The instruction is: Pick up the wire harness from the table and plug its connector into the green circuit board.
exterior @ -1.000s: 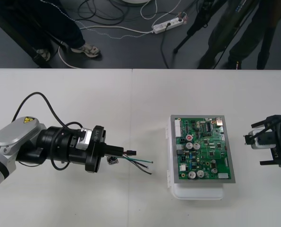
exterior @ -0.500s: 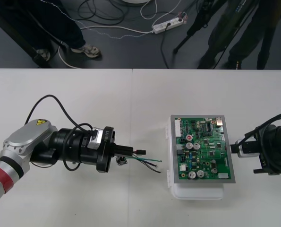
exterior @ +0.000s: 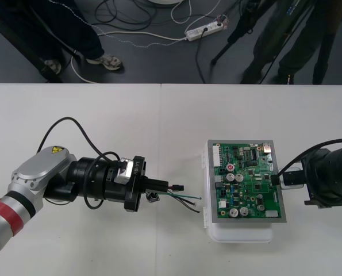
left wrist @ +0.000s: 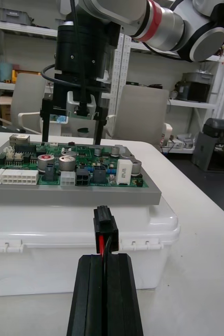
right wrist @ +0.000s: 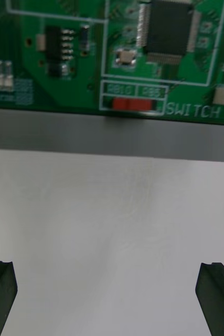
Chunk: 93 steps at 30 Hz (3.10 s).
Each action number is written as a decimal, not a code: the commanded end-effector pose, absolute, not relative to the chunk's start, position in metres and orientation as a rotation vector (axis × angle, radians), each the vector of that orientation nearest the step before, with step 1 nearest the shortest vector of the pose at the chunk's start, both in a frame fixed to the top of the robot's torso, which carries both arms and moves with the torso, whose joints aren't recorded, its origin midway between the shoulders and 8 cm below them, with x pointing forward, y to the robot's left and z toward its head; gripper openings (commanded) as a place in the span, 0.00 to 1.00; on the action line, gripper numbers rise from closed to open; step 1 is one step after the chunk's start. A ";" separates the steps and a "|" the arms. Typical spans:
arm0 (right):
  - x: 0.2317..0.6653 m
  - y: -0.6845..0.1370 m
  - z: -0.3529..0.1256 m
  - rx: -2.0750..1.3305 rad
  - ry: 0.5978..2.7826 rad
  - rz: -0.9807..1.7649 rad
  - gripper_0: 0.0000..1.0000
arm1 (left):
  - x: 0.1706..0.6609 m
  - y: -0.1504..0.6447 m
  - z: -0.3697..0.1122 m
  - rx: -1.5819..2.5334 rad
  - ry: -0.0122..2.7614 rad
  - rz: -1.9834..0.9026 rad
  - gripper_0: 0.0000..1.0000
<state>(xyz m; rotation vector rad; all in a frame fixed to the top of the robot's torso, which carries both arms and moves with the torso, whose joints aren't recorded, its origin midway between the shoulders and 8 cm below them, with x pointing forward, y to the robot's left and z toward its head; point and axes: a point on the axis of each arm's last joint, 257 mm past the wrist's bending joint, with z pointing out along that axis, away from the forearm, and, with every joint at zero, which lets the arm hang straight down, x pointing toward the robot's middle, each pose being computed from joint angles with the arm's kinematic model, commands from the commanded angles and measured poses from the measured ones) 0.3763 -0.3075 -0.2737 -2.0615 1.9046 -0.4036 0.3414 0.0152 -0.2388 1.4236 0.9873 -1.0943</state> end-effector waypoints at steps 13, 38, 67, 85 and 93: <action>0.384 -0.278 -0.263 -1.959 1.933 -0.366 1.00 | 0.359 -0.024 -0.231 1.446 0.936 -1.005 0.00; 0.382 -0.243 -0.277 -1.979 1.893 -0.322 1.00 | 0.365 -0.048 -0.227 1.437 0.939 -0.992 0.00; 0.375 -0.232 -0.281 -1.998 1.877 -0.277 1.00 | 0.363 -0.056 -0.222 1.435 0.923 -1.004 0.00; 0.375 -0.230 -0.282 -2.003 1.869 -0.269 1.00 | 0.358 -0.064 -0.226 1.462 0.918 -1.005 0.00; 0.375 -0.230 -0.281 -2.004 1.868 -0.272 1.00 | 0.354 -0.071 -0.228 1.461 0.924 -1.025 0.00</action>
